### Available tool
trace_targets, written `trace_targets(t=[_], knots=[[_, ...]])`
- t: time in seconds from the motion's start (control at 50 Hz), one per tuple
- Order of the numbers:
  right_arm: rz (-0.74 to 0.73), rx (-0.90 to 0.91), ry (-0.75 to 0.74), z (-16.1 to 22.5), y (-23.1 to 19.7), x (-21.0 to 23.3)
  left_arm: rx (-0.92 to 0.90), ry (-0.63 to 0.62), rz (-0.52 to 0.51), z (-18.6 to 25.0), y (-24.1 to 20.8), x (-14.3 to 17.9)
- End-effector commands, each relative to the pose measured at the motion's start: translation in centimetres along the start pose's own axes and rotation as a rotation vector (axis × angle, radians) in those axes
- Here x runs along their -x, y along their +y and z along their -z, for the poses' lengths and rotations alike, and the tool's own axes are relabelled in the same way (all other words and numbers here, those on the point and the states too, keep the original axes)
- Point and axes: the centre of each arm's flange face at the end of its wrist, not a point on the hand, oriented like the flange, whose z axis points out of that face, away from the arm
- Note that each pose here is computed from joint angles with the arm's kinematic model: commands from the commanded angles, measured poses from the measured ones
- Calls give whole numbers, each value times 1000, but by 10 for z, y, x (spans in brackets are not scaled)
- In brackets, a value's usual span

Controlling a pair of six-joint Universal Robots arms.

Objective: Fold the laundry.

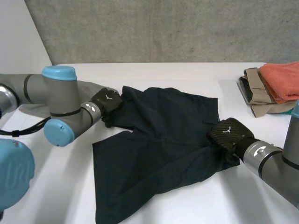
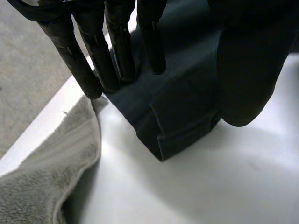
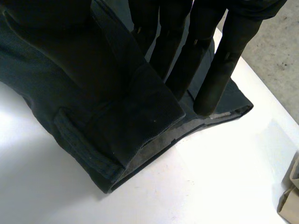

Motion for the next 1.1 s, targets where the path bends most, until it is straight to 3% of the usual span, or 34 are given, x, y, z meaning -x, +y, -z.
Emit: trace_targets(t=[0.02,0.16,0.26,0.34,0.46,0.62,0.78,0.96,1.1], knots=[[-1,-8,9,-2,0,-1,16,-31,-53,-17,7,-1],[1,-9,25,-2,0,-4,102,-167,-80,-6,-4,10],[8,-15,14,0,-3,1,252,-273,-161,15,-11,10],[18,-28,-4,3,-8,10,287,-283,-182,29,-20,5],[24,-47,-7,6,-16,17,235,-248,-131,41,-34,-5],[15,-95,-7,5,-30,19,166,-288,22,76,-60,15],[-48,-164,4,-11,-54,13,119,-178,209,137,-72,1],[-256,-122,93,-39,-61,-10,187,56,394,197,-49,-42],[-368,-116,135,-51,-61,-18,241,130,416,217,-32,-63]])
